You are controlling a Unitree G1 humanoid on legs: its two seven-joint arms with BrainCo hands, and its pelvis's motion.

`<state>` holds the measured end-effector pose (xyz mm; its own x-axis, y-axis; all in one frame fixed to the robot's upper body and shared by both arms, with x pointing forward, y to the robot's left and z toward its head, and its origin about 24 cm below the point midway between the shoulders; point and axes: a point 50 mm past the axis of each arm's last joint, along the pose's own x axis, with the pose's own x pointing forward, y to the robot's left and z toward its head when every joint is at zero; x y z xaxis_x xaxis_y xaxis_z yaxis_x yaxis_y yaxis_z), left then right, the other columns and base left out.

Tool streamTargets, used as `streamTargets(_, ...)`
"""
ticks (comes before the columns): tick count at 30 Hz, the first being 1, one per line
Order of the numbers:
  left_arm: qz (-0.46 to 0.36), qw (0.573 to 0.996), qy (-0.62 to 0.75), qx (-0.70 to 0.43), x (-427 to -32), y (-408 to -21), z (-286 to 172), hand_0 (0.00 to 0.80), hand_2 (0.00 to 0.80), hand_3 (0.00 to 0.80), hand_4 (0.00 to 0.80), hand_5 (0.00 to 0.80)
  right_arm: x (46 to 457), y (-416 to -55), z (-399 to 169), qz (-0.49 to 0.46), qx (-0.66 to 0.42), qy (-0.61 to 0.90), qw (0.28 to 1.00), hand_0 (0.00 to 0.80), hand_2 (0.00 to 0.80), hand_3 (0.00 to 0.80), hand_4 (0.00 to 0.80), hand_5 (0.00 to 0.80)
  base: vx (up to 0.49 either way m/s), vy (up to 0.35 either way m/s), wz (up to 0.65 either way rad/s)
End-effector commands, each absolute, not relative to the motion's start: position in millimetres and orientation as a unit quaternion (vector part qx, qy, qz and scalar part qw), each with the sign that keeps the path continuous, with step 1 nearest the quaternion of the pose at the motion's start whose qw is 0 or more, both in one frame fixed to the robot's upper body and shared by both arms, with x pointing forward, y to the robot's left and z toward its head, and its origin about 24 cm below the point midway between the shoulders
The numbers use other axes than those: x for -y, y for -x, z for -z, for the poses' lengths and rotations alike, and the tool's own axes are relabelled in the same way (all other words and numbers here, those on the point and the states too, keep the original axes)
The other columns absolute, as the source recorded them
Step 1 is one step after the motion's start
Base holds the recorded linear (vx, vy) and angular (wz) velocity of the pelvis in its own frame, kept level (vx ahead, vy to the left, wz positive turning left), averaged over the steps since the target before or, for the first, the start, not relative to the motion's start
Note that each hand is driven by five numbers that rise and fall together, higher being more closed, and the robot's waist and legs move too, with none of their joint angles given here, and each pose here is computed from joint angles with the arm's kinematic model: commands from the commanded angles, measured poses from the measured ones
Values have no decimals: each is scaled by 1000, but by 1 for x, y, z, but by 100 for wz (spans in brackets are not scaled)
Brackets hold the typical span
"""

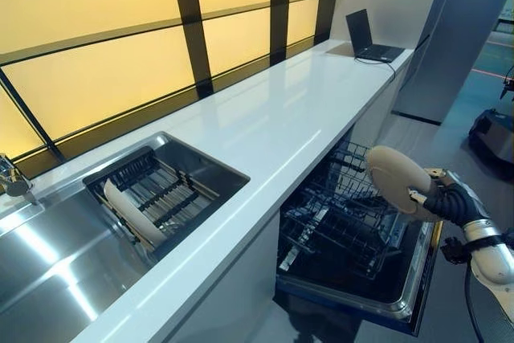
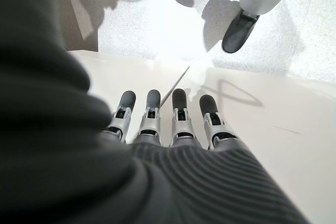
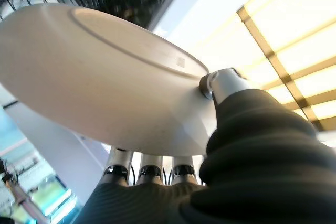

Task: Take plates into dishwasher

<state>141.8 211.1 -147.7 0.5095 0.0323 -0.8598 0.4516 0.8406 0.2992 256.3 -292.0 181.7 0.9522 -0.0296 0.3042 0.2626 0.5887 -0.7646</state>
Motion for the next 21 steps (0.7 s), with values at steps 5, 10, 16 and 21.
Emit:
streamTargets(5,123,831,-291,-458,-231,-162,135,0,0,0,0,0,278,-272,-202,81,172,442,877,800,800,800,800,800,-15,-3,3)
streamTargets(10,128,836,-291,-448,-228,-169,133,0,0,0,0,0,272,-276,-197,68,166,452,874,800,800,800,800,800,0,0,0)
streamTargets(16,134,836,-295,-444,-224,-172,132,0,0,0,0,0,267,-278,-184,58,157,455,875,800,800,800,800,800,-6,0,2)
streamTargets(21,138,834,-297,-445,-223,-170,133,0,0,0,0,0,264,-280,-173,48,145,460,875,800,800,800,800,800,1,6,5)
